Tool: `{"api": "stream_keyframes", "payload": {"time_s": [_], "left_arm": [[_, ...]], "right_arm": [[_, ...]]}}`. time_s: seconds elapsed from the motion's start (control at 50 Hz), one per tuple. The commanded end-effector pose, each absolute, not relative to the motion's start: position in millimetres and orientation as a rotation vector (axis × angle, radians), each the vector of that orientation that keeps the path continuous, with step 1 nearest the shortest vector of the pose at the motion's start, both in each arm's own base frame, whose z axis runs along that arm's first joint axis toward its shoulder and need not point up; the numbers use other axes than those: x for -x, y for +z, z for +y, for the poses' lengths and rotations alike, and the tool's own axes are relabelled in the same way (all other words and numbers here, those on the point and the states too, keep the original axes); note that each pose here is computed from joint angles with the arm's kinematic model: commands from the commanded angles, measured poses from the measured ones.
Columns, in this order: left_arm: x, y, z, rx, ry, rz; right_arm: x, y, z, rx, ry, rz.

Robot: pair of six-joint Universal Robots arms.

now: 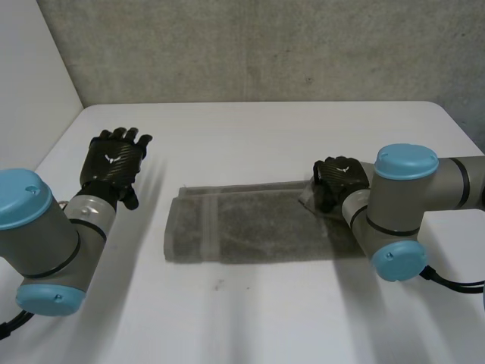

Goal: Fold the towel.

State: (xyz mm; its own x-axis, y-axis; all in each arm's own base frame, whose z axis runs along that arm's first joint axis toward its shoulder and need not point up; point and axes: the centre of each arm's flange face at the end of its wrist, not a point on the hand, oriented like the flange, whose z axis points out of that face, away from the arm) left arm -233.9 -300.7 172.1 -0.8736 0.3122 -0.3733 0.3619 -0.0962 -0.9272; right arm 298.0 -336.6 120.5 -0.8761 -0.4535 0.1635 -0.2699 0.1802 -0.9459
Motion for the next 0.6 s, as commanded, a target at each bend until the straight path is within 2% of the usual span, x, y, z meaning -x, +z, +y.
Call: {"api": "stream_keyframes", "payload": {"time_s": [0.02,0.1,0.14,0.26,0.52,0.6], "left_arm": [[233.9,171.7,-300.4,-0.782,-2.162,2.088],[233.9,171.7,-300.4,-0.784,-2.161,2.087],[234.0,172.1,-300.7,-0.782,-2.164,2.087],[233.9,171.7,-300.4,-0.784,-2.161,2.087],[234.1,170.5,-299.1,-0.787,-2.157,2.092],[234.1,169.4,-299.2,-0.788,-2.154,2.095]], "right_arm": [[-301.1,118.1,-338.4,0.690,-1.761,2.280],[-300.4,124.6,-336.6,0.653,-1.741,2.281],[-299.6,138.1,-334.9,0.593,-1.726,2.266],[-301.7,144.2,-331.3,0.587,-1.686,2.232],[-306.6,108.3,-337.2,0.621,-1.632,2.279],[-307.4,107.3,-338.6,0.650,-1.644,2.278]]}}
